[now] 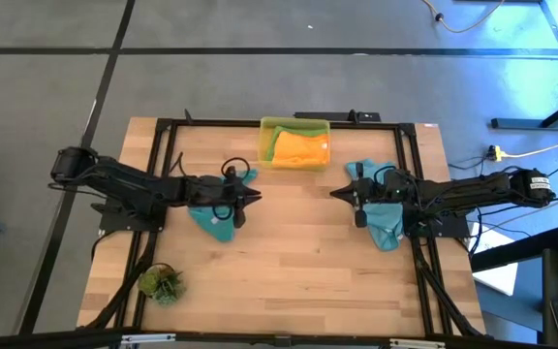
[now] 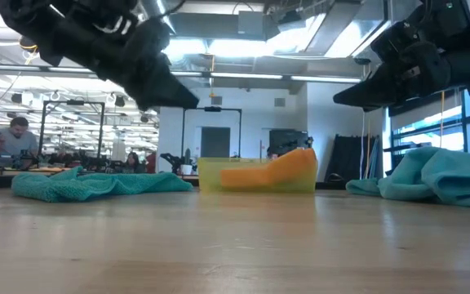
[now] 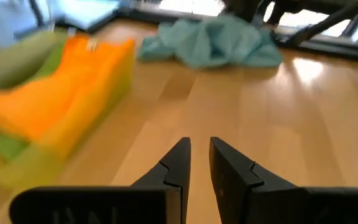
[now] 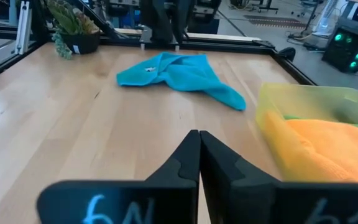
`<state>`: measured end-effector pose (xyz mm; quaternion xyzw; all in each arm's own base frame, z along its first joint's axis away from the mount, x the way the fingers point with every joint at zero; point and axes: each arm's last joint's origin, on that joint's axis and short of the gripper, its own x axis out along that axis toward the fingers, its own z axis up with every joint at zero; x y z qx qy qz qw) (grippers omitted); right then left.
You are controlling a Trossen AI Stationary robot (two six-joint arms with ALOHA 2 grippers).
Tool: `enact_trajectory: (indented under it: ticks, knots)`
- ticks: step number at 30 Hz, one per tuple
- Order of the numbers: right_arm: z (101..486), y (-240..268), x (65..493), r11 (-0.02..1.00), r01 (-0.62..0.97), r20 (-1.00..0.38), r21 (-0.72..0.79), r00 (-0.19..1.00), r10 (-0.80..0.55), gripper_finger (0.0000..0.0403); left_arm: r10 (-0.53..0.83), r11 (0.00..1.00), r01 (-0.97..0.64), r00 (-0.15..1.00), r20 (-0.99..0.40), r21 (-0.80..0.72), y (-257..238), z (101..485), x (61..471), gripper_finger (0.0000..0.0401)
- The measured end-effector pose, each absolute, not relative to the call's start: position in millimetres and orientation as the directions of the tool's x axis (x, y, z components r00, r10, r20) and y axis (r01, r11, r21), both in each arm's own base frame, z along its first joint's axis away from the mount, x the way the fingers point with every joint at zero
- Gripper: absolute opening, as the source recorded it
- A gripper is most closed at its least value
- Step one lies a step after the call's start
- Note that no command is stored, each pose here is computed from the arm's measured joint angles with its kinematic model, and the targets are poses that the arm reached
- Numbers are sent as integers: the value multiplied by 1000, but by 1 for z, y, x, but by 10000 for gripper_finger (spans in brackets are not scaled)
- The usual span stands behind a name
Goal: Fold microfiber towels
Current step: Fold the left blue microfiber cloth
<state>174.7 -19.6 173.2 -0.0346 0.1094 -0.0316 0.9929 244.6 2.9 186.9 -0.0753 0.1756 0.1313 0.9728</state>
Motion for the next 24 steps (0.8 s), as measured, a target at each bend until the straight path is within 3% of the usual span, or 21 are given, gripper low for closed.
enact_trajectory:
  ticks: [5,10,14,18,24]
  knots:
    - [173,-20,175,996,57,-215,-71,974,-71,10,235,936,-322,871,-432,-140,5,197,240,50]
    - [173,-20,175,997,62,-216,-46,974,-71,10,284,932,-360,788,-546,-35,0,220,242,44]
    - [173,-19,175,998,50,-216,-47,975,-59,10,245,936,-351,689,-682,-19,-4,239,242,38]
    - [173,-19,175,998,48,-216,-48,975,-58,10,202,950,-310,538,-819,31,-12,245,230,37]
    - [173,-19,175,998,45,-215,-42,975,-53,10,192,930,-349,192,-963,116,0,238,196,40]
